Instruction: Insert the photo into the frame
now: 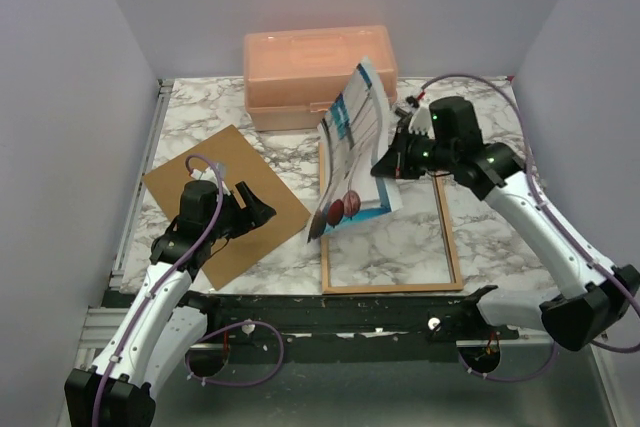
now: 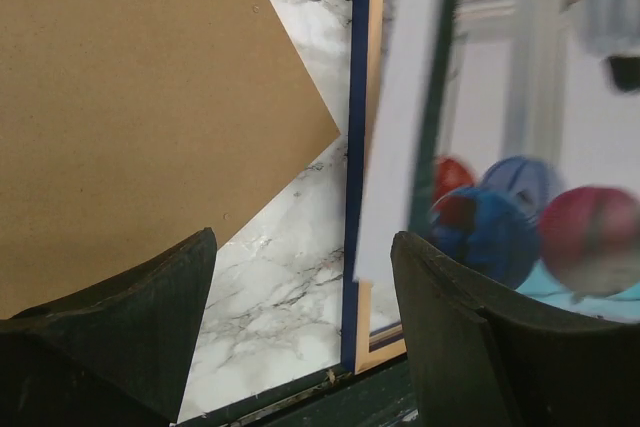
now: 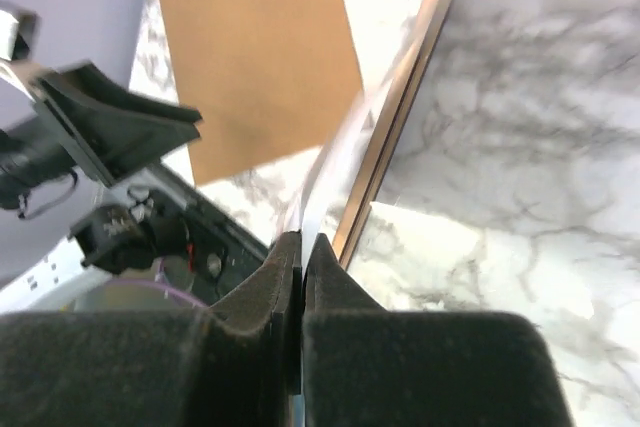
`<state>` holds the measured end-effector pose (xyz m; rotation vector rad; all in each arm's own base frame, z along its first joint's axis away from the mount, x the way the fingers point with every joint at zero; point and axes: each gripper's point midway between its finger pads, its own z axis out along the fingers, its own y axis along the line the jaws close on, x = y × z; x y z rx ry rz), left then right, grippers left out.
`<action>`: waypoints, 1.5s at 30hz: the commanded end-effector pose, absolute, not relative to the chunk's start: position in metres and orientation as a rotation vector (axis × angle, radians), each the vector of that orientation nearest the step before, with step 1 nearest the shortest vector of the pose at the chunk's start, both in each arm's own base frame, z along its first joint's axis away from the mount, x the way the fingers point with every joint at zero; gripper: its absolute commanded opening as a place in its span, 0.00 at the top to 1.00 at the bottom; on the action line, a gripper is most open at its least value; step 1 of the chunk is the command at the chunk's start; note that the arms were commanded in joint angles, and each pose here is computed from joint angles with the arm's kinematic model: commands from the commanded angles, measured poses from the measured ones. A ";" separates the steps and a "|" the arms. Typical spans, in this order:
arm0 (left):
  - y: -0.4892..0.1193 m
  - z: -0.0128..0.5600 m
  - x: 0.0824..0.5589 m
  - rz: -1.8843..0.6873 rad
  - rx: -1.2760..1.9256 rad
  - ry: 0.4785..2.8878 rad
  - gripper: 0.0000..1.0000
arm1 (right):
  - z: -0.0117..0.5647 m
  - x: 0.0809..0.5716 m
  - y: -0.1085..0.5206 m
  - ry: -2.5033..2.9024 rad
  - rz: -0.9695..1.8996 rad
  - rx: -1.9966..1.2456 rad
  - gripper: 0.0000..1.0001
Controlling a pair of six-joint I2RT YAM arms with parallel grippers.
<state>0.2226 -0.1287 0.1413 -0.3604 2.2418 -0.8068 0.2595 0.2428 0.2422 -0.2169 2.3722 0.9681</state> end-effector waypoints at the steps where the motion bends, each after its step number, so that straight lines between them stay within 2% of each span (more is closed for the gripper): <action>1: -0.132 0.157 0.226 -0.840 -0.321 2.197 0.27 | 0.282 0.264 0.184 2.338 0.573 -0.161 0.99; 6: -0.132 0.158 0.227 -0.838 -0.319 2.195 0.27 | 0.313 0.274 0.127 2.271 0.217 -0.082 0.99; 11: -0.133 0.155 0.227 -0.836 -0.318 2.206 0.27 | 0.317 0.275 0.108 2.292 0.074 -0.099 0.99; 15: -0.133 0.155 0.227 -0.840 -0.317 2.208 0.27 | 0.310 0.274 0.124 2.336 0.150 -0.150 0.99; 20: -0.133 0.155 0.227 -0.841 -0.320 2.207 0.27 | 0.273 0.270 0.145 2.466 0.212 -0.228 0.99; 27: -0.136 0.155 0.228 -0.861 -0.328 2.203 0.27 | 0.225 0.247 0.183 2.591 0.206 -0.389 0.99; 32: -0.140 0.156 0.229 -0.898 -0.335 2.192 0.27 | 0.202 0.222 0.230 2.625 0.317 -0.502 0.99; 39: -0.151 0.157 0.230 -1.001 -0.348 2.165 0.14 | 0.148 0.199 0.271 2.694 0.445 -0.566 0.96; 45: -0.163 0.150 0.231 -1.112 -0.373 2.159 0.09 | 0.116 0.184 0.294 2.723 0.457 -0.595 0.93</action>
